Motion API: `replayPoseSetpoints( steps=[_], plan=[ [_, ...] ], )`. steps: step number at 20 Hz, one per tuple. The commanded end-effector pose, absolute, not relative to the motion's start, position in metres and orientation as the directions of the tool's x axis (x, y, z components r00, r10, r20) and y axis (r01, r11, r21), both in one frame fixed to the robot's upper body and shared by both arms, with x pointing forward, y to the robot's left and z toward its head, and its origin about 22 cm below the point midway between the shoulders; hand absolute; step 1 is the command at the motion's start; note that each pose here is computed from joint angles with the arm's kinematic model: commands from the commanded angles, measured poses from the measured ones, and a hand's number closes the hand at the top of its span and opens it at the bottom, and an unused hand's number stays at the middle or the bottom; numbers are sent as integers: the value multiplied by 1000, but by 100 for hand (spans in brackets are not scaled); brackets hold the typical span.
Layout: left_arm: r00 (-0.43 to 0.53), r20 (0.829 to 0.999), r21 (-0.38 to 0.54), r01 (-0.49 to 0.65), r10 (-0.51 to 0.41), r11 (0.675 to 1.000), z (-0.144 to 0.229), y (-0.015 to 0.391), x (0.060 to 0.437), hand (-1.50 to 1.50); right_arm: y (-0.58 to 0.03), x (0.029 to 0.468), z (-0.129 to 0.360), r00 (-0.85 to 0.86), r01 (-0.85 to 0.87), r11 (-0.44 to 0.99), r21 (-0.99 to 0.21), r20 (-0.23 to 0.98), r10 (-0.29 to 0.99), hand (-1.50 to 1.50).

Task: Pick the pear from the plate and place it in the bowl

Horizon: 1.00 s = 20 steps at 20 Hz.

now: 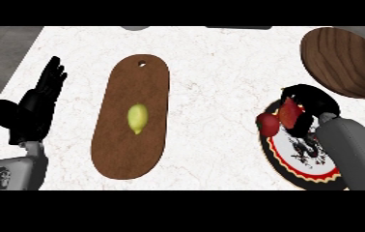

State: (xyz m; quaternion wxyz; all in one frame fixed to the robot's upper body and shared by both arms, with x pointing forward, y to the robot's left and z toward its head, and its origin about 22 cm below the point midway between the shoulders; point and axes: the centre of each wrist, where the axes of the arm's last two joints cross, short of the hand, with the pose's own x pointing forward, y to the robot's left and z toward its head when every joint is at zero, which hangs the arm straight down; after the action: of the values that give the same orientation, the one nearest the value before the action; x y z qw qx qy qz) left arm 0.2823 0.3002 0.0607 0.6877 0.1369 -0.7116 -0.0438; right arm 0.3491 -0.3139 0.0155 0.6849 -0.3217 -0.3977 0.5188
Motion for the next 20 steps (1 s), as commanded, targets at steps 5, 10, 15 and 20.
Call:
replayPoseSetpoints(
  steps=[5,10,15,20],
  plan=[
    [6,969,245,-137,-246,960,53,297,284,0,-297,394,51,-86,-287,162,-944,194,977,150],
    [14,969,244,-173,-246,954,62,322,277,0,-306,383,97,-87,-28,170,-985,172,981,150],
    [30,970,245,-165,-243,956,53,309,270,0,-298,382,165,-56,250,298,-921,293,954,150],
    [24,965,262,-168,-262,950,47,298,271,0,-326,361,194,0,304,330,-894,347,938,150]
  ],
)
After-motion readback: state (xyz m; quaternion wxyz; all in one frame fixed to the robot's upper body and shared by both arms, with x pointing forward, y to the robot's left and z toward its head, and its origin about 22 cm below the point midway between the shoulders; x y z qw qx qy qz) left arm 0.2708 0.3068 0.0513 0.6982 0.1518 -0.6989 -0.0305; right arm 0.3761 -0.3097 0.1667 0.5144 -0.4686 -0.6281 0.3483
